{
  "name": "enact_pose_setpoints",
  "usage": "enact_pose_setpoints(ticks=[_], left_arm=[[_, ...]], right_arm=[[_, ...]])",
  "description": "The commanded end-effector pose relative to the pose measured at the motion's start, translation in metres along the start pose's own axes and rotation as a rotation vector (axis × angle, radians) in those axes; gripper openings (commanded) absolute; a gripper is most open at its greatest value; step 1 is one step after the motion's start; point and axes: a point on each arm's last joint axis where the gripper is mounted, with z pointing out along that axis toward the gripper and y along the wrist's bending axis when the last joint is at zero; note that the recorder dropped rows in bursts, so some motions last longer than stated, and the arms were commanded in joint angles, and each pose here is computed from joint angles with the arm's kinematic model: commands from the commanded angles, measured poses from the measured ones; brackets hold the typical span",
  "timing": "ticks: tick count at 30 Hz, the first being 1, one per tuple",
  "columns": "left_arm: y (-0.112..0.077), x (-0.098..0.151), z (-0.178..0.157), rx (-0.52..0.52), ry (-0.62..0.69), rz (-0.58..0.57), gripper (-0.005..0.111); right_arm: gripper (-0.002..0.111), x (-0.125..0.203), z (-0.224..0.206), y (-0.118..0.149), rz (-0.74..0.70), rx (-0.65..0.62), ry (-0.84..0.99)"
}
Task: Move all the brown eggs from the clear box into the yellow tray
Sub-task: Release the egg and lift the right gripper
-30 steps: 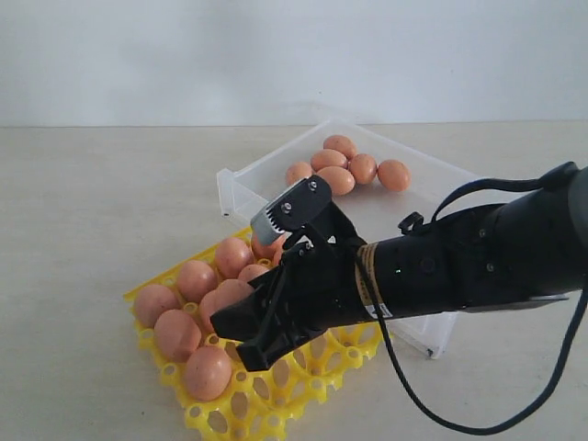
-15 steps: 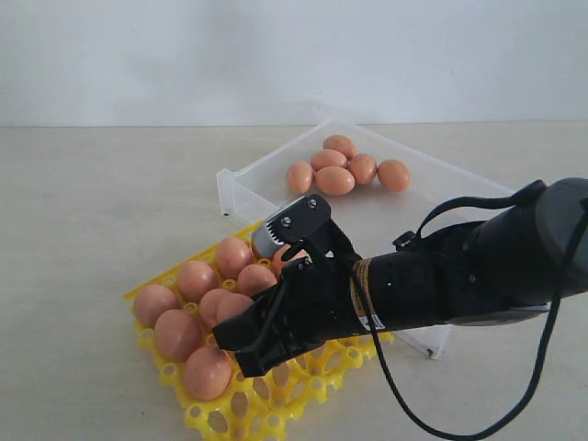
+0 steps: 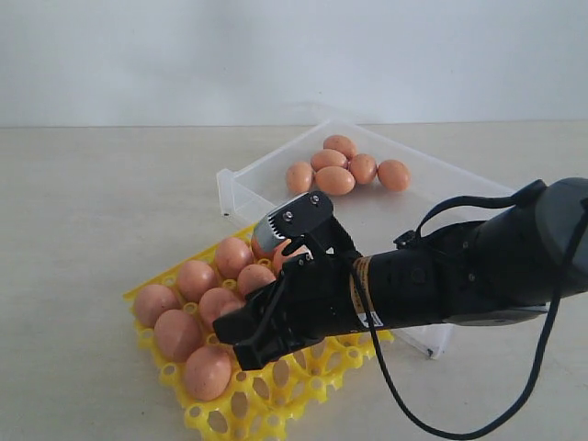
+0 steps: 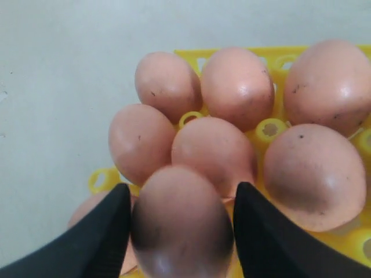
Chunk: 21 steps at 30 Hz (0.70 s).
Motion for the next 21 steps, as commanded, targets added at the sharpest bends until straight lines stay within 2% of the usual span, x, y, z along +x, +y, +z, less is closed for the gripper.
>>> enact_pose_setpoints(ticks=[1,15,20,21], left_arm=[[0.0,0.001,0.0,-0.002,0.001,-0.003,0.004],[0.0,0.001,0.0,-0.002,0.001,-0.003,0.004],[0.0,0.001,0.0,-0.002,0.001,-0.003,0.004],[0.0,0.001,0.0,-0.002,0.001,-0.003,0.004]], right_arm=[[0.046,-0.002,0.0,0.001,-0.002,-0.009,-0.011],[0.046,-0.006,-0.003,0.003,-0.011,-0.012,-0.03],[0.044,-0.036,-0.021,0.016,-0.059,-0.036,-0.146],[0.035,-0.059,-0.034,0.023,-0.086,-0.024,-0.224]])
